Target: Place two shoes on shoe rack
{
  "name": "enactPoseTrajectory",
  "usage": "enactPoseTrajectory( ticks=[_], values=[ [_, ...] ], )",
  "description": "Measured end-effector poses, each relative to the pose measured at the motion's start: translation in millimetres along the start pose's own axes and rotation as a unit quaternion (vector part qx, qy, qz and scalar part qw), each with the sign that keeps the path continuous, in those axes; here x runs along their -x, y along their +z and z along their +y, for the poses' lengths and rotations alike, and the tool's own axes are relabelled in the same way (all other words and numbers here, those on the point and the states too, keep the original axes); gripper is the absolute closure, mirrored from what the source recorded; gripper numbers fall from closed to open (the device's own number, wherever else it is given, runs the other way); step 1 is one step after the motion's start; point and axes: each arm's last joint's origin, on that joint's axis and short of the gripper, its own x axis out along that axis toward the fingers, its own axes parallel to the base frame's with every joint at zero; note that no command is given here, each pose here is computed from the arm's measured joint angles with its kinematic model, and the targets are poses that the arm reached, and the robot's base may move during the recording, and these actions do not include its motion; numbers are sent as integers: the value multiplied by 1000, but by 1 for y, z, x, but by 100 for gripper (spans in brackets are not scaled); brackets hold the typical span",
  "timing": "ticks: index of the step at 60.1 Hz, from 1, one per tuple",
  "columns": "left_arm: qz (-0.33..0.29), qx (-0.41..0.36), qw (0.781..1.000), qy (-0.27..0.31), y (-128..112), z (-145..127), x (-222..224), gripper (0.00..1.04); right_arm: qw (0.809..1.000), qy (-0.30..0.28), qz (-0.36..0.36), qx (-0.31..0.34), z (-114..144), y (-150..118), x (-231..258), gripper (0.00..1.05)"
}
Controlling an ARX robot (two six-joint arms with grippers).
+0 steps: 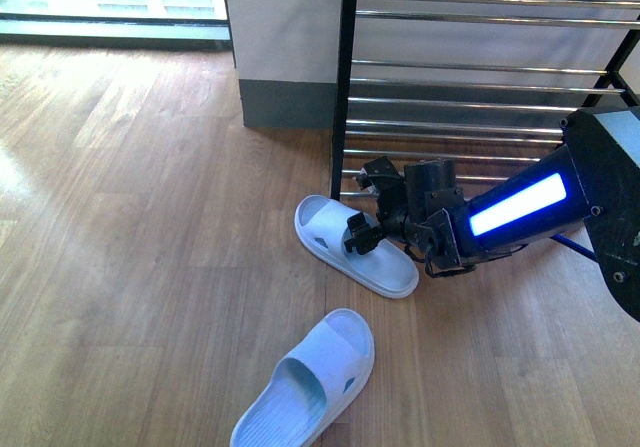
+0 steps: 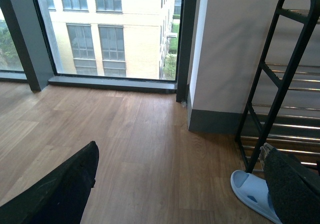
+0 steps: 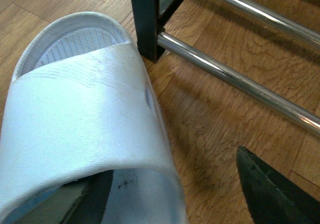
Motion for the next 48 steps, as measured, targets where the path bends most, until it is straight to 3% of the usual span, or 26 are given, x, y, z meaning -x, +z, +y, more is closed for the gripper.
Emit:
enactPoseTrajectory(
  ticks=[25,36,48],
  values=[
    [0,0,1000,0,0,0,0,9,1000,12,0,-29,5,-7,10,103],
    [0,0,1000,0,0,0,0,9,998,-15,-16,-51,6,2,38,103],
    [0,0,1000,0,0,0,0,9,992,-76,-47,-86,-5,29,108,103]
  ],
)
